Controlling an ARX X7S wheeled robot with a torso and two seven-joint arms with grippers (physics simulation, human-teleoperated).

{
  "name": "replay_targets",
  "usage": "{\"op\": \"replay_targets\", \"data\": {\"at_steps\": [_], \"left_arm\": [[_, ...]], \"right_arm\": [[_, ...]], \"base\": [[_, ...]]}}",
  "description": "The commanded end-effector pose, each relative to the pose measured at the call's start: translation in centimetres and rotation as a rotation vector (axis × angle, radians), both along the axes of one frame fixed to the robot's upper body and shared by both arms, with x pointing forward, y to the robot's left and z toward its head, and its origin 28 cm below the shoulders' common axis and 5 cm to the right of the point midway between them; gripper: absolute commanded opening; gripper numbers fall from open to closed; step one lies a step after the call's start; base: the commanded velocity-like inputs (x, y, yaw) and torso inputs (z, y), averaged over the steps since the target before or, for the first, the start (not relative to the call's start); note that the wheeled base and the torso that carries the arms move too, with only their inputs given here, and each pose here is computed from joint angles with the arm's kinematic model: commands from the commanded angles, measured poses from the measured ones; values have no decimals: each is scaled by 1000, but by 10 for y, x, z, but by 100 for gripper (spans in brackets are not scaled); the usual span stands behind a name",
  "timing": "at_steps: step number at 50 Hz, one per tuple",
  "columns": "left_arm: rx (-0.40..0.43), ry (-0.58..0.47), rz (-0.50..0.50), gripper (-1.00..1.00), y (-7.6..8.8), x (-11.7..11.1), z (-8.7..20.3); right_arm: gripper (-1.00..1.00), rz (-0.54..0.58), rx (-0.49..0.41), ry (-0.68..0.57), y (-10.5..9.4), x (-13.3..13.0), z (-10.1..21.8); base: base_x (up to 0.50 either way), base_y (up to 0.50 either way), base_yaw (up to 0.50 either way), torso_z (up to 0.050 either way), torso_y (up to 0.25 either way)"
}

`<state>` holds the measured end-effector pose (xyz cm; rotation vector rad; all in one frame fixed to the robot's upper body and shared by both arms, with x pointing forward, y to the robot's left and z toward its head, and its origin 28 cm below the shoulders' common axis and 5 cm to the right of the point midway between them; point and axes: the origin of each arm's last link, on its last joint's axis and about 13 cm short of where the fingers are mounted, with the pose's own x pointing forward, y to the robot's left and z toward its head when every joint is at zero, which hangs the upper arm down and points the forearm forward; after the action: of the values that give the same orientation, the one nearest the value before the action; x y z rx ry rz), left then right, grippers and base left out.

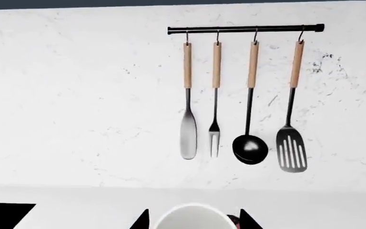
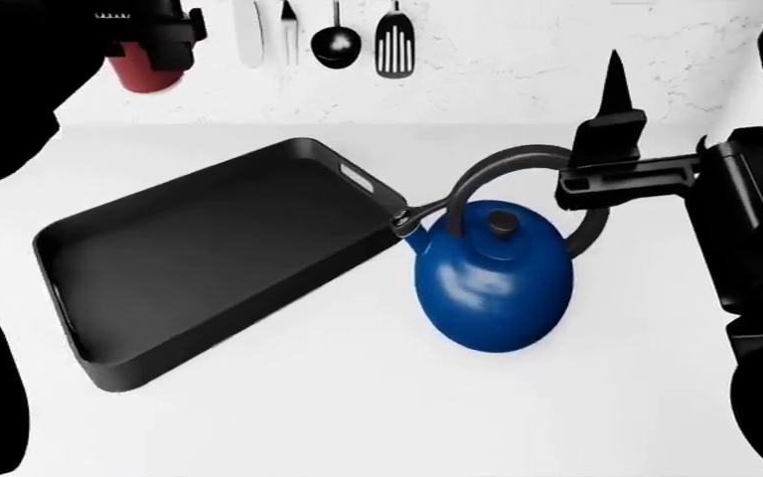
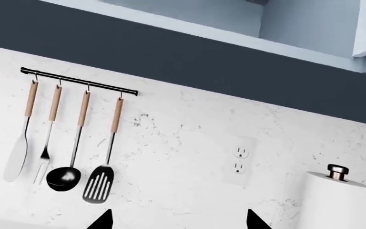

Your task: Pick the kettle from the counter and place it on the tray. Then pick the mug from the cabinet and place it on the tray. Then close the cabinet doors.

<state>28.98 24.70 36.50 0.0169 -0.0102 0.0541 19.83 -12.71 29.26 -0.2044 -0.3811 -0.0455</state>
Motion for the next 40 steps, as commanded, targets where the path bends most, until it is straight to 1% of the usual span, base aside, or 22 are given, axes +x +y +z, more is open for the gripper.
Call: {"op": "replay_targets", "data": {"at_steps": [1, 7, 13, 19, 27, 31, 40], "left_arm": [[4, 26, -1, -100, 3, -3, -18], [9, 30, -3, -100, 4, -4, -19], [7, 33, 2, -100, 6, -4, -20], [9, 35, 6, -100, 9, -4, -21], [10, 38, 16, -100, 14, -2, -22], [9, 40, 18, -100, 15, -2, -23], [5, 44, 18, -100, 16, -2, -26]], "right_arm": [[100, -37, -24, -30, -7, -10, 11], [100, -57, -39, -46, -11, -16, 21], [100, -72, -72, -69, -14, -24, 37], [100, -43, -45, -74, -16, -33, 66], [100, -29, -48, -77, -18, -40, 100], [100, -22, -51, -91, -17, -43, 109], [100, -13, -58, -102, -16, -44, 112]], "base": [[1, 500, 0, 0, 0], [1, 500, 0, 0, 0], [1, 459, 0, 0, 0], [0, 0, 0, 0, 2], [0, 0, 0, 0, 0], [62, 0, 0, 0, 0], [486, -1, 0, 0, 0]]}}
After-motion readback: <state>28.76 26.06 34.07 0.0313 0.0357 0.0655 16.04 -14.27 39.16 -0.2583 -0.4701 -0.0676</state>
